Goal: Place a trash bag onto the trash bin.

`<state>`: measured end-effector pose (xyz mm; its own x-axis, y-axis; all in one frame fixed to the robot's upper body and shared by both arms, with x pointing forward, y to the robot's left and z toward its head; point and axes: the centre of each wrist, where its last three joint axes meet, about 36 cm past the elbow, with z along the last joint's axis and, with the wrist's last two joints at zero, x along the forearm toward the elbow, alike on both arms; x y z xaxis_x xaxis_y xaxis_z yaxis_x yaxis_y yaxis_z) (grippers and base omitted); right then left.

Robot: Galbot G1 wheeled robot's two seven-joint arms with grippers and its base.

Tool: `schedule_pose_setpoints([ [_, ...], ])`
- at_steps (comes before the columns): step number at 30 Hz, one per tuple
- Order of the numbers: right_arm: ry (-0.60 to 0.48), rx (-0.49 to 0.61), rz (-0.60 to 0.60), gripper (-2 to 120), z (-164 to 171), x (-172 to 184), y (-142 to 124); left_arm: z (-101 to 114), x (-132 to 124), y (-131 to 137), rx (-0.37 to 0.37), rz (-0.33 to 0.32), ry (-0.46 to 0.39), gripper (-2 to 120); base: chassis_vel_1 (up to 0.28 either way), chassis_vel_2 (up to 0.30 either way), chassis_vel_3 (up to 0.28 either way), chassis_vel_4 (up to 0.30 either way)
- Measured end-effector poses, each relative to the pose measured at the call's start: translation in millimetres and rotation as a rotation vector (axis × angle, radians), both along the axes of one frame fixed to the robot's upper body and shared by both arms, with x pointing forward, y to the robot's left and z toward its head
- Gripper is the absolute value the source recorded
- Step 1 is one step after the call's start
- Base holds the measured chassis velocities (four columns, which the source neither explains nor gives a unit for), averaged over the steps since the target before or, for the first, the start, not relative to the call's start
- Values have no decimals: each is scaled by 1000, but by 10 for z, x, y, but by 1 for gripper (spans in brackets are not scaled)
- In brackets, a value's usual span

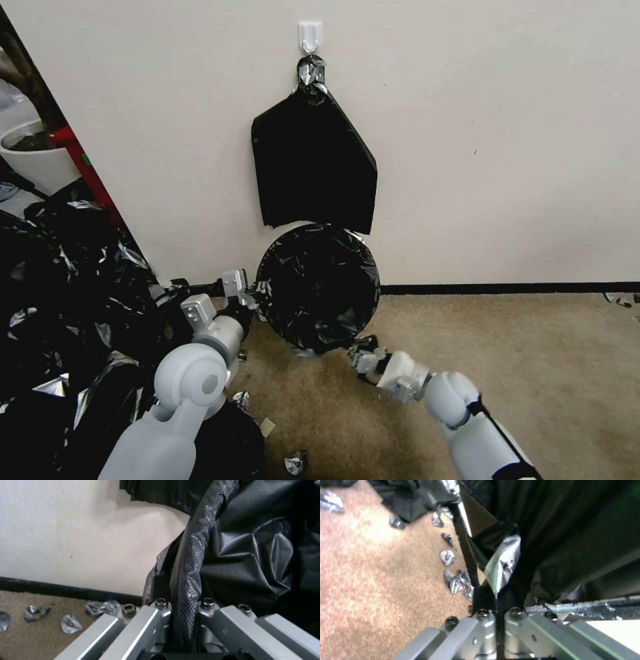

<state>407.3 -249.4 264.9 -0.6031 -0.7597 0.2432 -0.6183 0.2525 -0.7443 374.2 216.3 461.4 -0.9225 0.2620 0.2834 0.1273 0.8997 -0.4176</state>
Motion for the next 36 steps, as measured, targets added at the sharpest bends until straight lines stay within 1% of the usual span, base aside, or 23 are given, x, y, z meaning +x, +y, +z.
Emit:
schedule_pose_setpoints([
  [2, 36, 101, 0, 10, -45, -79, 30, -5, 6, 1, -1, 3, 0, 2, 0, 0, 0, 0],
  [3, 96, 212, 24, 17, -108, -184, 85, -22, 23, 5, 0, 8, 2, 2, 0, 0, 0, 0],
  [4, 96, 212, 24, 17, -108, -184, 85, -22, 23, 5, 0, 8, 2, 2, 0, 0, 0, 0],
  [6, 188, 292, 94, 27, -162, -274, 86, -43, 50, 18, 2, 15, 4, 2, 0, 0, 0, 0],
  [8, 255, 314, 173, 35, -180, -309, 3, -59, 78, 38, 6, 23, 4, 2, 0, 0, 0, 0],
  [9, 255, 314, 173, 35, -180, -309, 3, -59, 78, 38, 6, 23, 4, 2, 0, 0, 0, 0],
  [12, 339, 286, 302, 49, -152, -281, -261, -83, 109, 66, 13, 33, 6, 2, 0, 0, 0, 0],
  [13, 339, 286, 302, 49, -152, -281, -261, -83, 109, 66, 13, 33, 6, 2, 0, 0, 0, 0],
  [15, 373, 282, 355, 59, -95, -248, -424, -104, 117, 71, 27, 42, 1, 2, 0, 0, 0, 0],
  [17, 401, 328, 399, 69, 28, -201, -500, -138, 118, 64, 39, 50, -7, 2, 0, 0, 0, 0],
  [18, 401, 328, 399, 69, 28, -201, -500, -138, 118, 64, 39, 50, -7, 2, 0, 0, 0, 0],
  [20, 414, 470, 436, 79, 234, -162, -425, -192, 112, 39, 46, 51, -5, 2, 0, 0, 0, 0],
  [21, 422, 577, 455, 81, 366, -162, -285, -227, 110, 21, 54, 51, -5, 2, 0, 0, 0, 0],
  [22, 422, 577, 455, 81, 366, -162, -285, -227, 110, 21, 54, 51, -5, 2, 0, 0, 0, 0],
  [23, 423, 681, 454, 77, 479, -180, -126, -274, 105, -5, 60, 49, -6, 2, 0, 0, 0, 0],
  [25, 428, 879, 397, 69, 659, -253, 209, -322, 92, -53, 64, 42, -6, 2, 0, 0, 0, 0],
  [26, 428, 879, 397, 69, 659, -253, 209, -322, 92, -53, 64, 42, -6, 2, 0, 0, 0, 0],
  [29, 472, 1114, 214, 53, 837, -420, 730, -389, 58, -133, 75, 33, -11, 2, 0, 0, 0, 0],
  [30, 472, 1114, 214, 53, 837, -420, 730, -389, 58, -133, 75, 33, -11, 2, 0, 0, 0, 0],
  [32, 516, 1230, 31, 44, 944, -535, 1118, -460, 30, -176, 94, 31, -29, 2, 0, 0, 0, 0],
  [33, 544, 1267, -100, 38, 991, -585, 1329, -518, 10, -203, 105, 37, -48, 2, 0, 0, 0, 0],
  [34, 544, 1267, -100, 38, 991, -585, 1329, -518, 10, -203, 105, 37, -48, 2, 0, 0, 0, 0],
  [36, 574, 1272, -284, 30, 1026, -630, 1556, -593, -16, -236, 124, 50, -77, 2, 0, 0, 0, 0],
])
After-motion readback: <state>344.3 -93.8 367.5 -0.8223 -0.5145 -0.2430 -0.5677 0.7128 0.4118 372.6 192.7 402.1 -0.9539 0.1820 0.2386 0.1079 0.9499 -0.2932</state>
